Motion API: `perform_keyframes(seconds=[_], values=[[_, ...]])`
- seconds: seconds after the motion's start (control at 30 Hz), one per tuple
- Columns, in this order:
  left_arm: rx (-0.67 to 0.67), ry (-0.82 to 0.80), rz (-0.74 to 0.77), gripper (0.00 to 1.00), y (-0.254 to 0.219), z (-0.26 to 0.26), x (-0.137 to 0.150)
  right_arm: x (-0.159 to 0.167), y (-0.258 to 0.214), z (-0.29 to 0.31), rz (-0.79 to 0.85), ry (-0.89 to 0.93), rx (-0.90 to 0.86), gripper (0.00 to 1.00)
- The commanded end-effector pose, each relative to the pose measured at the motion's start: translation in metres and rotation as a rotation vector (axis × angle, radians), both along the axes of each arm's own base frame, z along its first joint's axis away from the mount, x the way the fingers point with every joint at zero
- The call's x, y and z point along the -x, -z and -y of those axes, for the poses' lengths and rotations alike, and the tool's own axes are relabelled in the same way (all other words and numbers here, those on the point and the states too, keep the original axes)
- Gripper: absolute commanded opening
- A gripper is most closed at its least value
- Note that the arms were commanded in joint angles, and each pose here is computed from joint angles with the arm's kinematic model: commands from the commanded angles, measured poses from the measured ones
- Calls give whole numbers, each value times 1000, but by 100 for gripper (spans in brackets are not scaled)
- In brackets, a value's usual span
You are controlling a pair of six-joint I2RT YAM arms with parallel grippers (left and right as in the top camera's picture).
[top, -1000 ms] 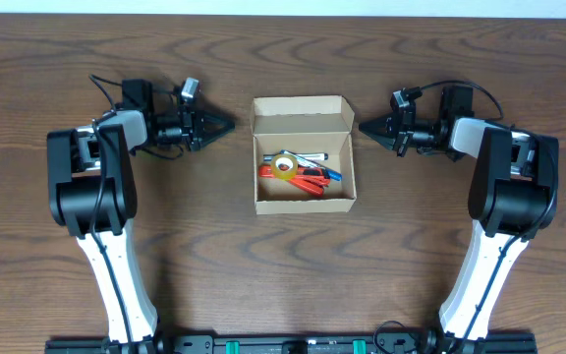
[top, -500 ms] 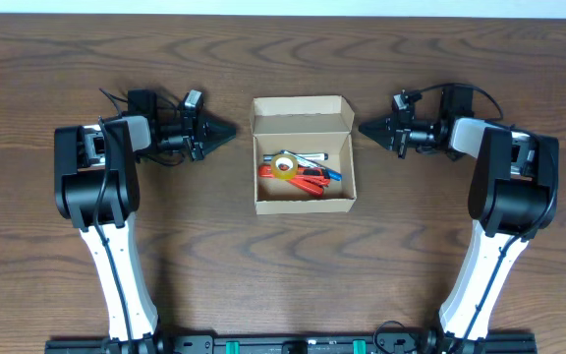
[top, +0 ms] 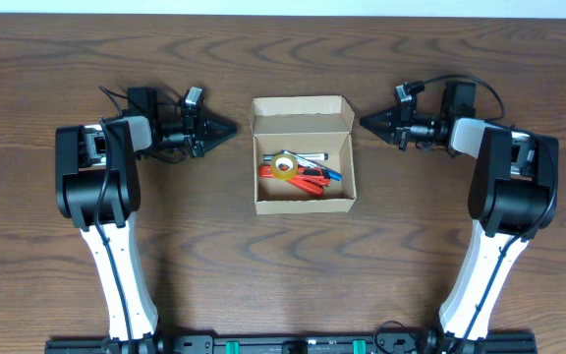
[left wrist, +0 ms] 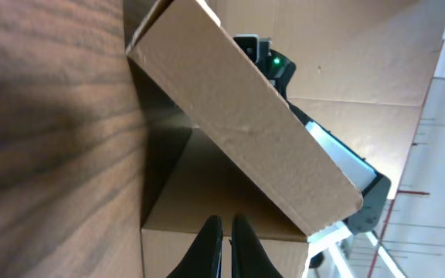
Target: Pack container
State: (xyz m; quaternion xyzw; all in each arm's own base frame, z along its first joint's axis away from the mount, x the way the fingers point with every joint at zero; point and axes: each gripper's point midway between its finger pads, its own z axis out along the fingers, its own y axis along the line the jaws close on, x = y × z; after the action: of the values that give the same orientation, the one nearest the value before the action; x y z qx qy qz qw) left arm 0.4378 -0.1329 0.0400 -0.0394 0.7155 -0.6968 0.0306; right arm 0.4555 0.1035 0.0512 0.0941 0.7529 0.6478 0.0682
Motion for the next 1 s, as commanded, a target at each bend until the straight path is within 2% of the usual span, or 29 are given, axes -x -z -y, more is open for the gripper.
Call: perform_keyframes(seconds=[0.0,0.3,0.43,0.97], values=[[-17,1,43,6,-13,2,-5,1,0,0,34,-13,-17,1],[-18,38,137,6,-49,22,-19,-7,-2,2,101,-5,7,1],[-14,64,173,6,-60,36,-24,-10,2,5,72,18,26,1],[-14,38,163,6,-61,24,-28,-8,18,4,-8,32,25,1]])
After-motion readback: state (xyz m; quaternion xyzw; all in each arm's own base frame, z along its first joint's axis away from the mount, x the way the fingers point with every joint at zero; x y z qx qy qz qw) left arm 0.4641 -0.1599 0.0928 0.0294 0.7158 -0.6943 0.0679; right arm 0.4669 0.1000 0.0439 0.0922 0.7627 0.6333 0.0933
